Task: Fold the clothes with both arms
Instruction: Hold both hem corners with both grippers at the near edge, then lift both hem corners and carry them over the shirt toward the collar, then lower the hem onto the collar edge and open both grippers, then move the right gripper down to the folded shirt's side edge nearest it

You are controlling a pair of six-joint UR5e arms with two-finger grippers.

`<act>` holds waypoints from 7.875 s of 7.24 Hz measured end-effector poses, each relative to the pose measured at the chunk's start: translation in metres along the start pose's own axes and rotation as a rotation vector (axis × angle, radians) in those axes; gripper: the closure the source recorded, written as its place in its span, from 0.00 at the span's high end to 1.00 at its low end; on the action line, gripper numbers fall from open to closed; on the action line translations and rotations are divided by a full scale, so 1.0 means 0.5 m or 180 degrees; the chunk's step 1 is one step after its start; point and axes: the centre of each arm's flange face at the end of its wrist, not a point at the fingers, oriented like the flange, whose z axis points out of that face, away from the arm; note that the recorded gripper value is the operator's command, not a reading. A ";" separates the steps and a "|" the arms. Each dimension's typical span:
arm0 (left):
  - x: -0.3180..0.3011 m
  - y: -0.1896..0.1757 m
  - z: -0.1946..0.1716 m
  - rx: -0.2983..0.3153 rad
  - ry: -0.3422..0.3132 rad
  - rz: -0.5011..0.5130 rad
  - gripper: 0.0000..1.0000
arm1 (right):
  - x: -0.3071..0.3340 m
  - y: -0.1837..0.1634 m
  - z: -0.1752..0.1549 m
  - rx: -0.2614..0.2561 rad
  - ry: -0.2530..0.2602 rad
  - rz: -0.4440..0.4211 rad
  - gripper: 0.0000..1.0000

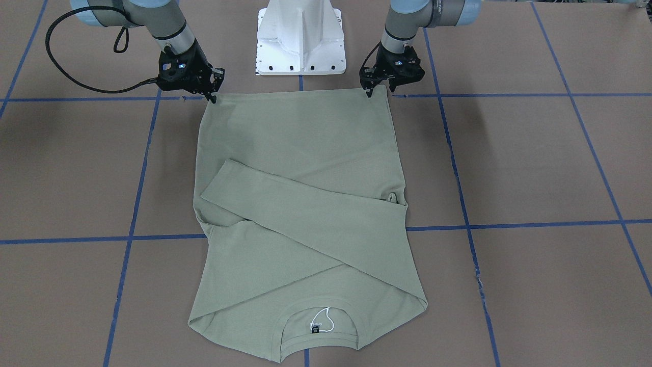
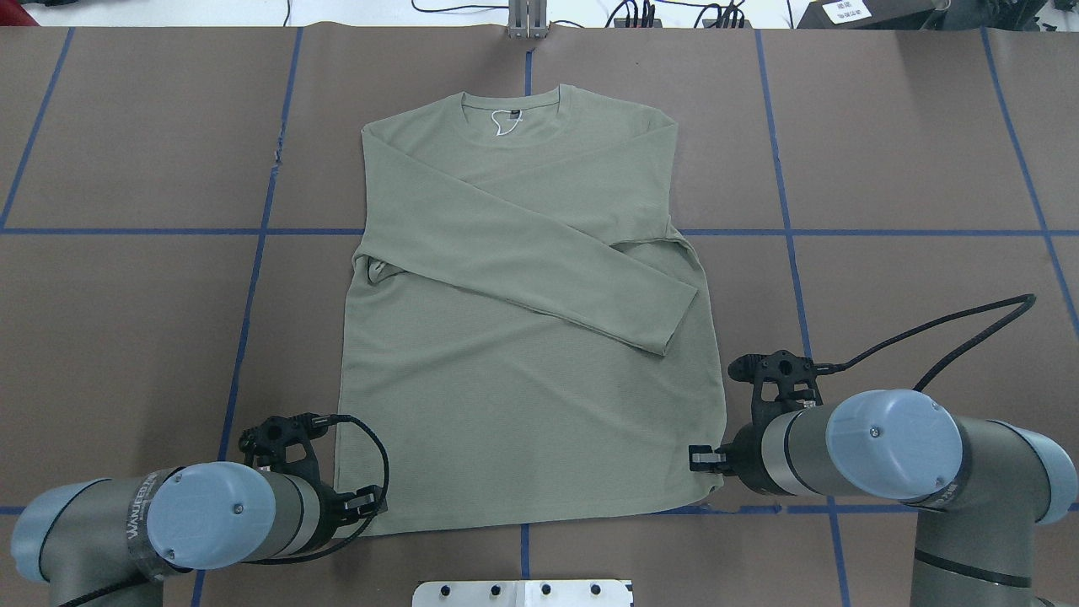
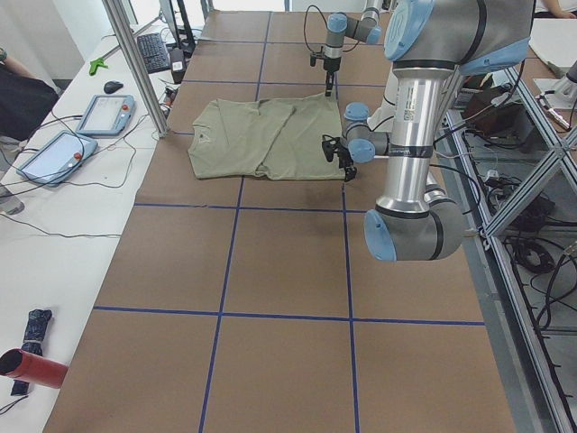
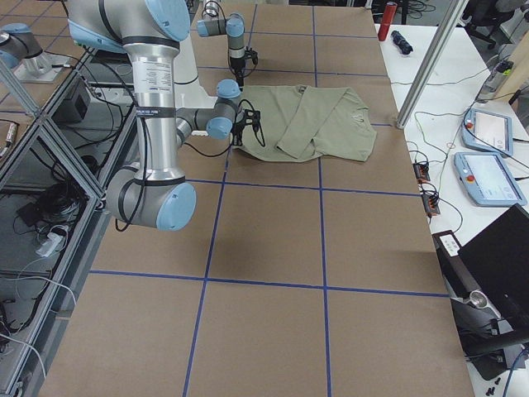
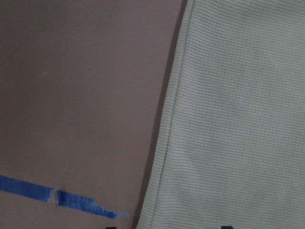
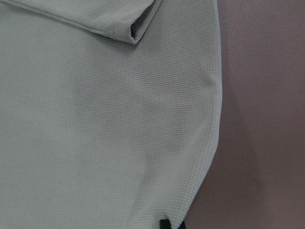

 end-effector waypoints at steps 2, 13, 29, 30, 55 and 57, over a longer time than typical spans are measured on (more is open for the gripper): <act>0.001 0.000 0.000 0.0002 -0.0010 -0.0001 0.42 | 0.001 0.000 0.001 -0.0001 0.0006 0.0001 0.00; 0.019 0.019 -0.185 -0.0038 0.0117 0.0012 0.00 | 0.033 -0.002 -0.121 -0.0211 -0.0211 0.0072 0.00; 0.088 -0.353 -0.389 0.0611 0.0221 0.0170 0.00 | -0.026 -0.428 -0.233 0.0351 -0.0613 0.0556 0.00; 0.106 -0.406 -0.388 0.0702 0.0200 0.0102 0.00 | -0.031 -0.474 -0.222 0.0436 -0.0555 0.0554 0.00; 0.156 -0.781 -0.113 0.1171 0.0377 -0.0023 0.99 | -0.033 -0.807 -0.031 0.0759 -0.0035 0.0925 1.00; 0.159 -0.783 -0.117 0.1212 0.0381 -0.0025 0.99 | -0.032 -0.792 -0.026 0.0779 -0.0107 0.0824 1.00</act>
